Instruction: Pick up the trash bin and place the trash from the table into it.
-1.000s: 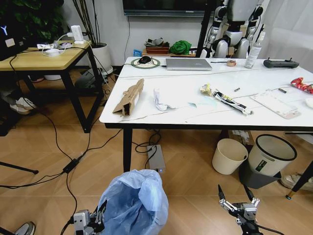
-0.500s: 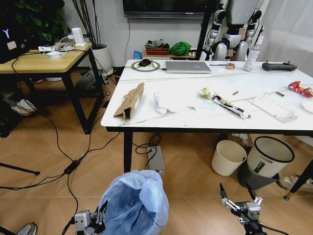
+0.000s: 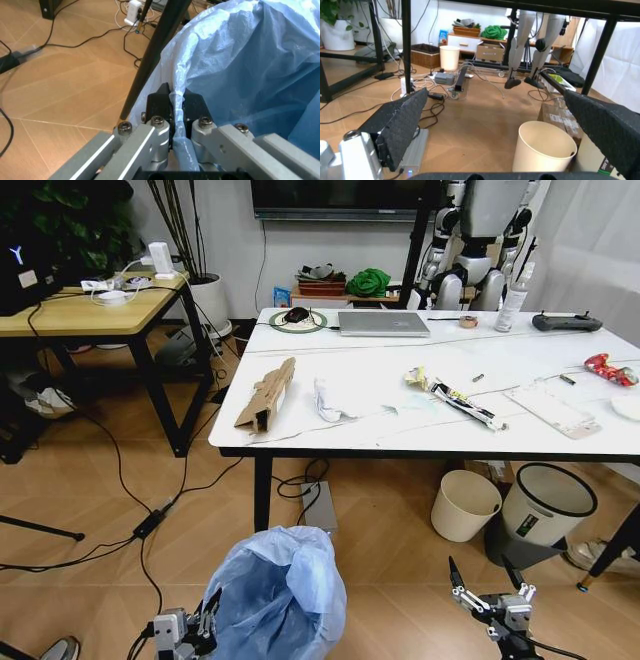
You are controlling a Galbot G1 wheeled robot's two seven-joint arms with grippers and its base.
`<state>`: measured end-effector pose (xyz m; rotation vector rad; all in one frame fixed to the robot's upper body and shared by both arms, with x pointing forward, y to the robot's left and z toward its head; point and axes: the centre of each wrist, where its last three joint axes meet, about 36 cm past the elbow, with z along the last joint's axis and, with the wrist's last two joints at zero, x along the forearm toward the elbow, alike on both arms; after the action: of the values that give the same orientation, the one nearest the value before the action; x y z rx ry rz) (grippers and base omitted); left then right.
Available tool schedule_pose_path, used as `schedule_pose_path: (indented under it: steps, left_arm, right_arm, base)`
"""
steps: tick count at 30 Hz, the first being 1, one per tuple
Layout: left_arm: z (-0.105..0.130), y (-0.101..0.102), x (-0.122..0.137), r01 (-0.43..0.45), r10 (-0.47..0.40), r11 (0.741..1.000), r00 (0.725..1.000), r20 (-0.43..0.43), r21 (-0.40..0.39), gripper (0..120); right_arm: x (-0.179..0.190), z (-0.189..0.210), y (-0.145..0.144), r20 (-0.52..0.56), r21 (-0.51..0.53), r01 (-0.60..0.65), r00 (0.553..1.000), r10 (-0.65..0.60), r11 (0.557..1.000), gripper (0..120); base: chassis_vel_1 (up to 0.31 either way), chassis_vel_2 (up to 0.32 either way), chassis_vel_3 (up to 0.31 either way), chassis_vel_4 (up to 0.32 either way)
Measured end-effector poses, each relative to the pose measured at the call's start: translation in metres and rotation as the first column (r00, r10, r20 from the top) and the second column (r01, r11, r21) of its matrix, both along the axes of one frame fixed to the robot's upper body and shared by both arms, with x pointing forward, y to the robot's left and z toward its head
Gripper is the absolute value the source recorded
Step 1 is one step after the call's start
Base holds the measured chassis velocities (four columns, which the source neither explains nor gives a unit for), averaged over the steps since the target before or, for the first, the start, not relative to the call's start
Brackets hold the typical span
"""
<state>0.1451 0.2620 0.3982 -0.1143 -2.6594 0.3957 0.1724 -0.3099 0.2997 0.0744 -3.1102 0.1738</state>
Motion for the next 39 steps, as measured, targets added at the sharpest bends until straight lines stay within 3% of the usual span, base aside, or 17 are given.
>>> schedule_pose_path:
  steps: [39]
  left_arm:
    - [0.0007, -0.0067, -0.0010, 0.010, -0.010, 1.000, 1.000, -0.003, -0.006, 0]
  right_arm:
    - [0.0029, 0.0023, 0.0019, 0.003, 0.003, -0.003, 1.000, 0.003, 1.000, 100]
  base:
    - [0.000, 0.000, 0.000, 0.000]
